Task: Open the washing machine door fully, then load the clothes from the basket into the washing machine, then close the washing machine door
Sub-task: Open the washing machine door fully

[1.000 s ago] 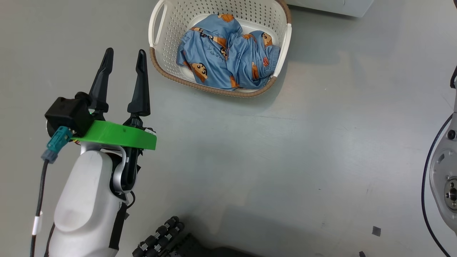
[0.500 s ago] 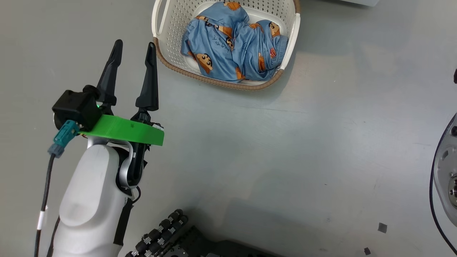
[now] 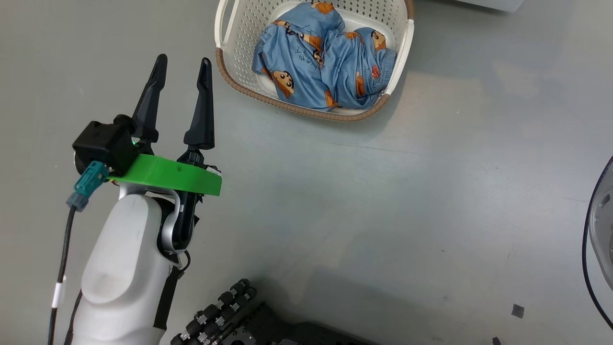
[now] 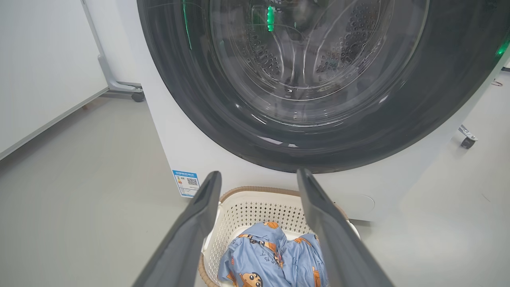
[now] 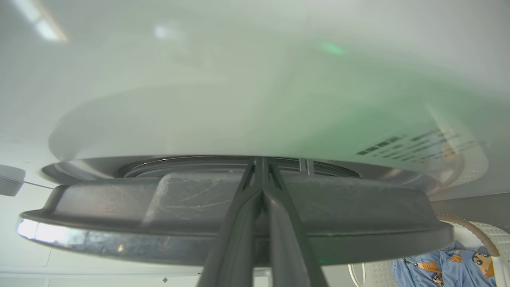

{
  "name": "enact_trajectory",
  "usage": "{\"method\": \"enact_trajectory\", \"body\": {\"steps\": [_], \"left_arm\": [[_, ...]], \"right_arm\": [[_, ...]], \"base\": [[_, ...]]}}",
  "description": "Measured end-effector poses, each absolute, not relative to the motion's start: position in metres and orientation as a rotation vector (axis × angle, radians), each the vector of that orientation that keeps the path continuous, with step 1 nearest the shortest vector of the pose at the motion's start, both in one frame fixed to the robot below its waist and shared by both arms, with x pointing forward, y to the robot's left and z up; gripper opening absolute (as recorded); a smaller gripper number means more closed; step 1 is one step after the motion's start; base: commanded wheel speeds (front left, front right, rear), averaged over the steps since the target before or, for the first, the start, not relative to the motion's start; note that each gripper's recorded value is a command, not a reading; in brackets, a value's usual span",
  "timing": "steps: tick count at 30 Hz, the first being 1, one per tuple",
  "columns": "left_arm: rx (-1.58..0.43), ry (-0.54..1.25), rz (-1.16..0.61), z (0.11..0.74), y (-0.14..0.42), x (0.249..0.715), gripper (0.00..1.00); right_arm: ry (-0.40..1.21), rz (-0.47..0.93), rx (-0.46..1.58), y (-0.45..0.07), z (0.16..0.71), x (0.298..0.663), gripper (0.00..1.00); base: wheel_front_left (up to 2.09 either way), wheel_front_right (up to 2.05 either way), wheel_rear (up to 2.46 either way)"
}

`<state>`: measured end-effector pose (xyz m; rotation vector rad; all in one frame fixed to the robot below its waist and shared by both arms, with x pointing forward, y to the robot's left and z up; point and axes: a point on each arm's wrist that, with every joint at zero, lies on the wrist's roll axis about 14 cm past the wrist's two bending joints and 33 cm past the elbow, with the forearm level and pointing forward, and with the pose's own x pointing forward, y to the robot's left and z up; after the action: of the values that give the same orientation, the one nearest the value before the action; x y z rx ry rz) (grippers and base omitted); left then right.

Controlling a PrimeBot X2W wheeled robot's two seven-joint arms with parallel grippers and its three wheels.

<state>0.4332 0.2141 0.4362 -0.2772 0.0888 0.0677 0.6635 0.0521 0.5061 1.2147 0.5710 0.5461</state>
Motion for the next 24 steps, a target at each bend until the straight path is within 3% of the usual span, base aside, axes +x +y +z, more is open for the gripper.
{"method": "enact_trajectory", "body": {"steps": [24], "left_arm": [[-0.289, 0.073, 0.074, 0.441, 0.215, 0.434, 1.0]], "right_arm": [[0.692, 0.594, 1.204, 0.058, 0.497, 0.653, 0.0]], "base": [[0.0, 0.0, 0.0]]}}
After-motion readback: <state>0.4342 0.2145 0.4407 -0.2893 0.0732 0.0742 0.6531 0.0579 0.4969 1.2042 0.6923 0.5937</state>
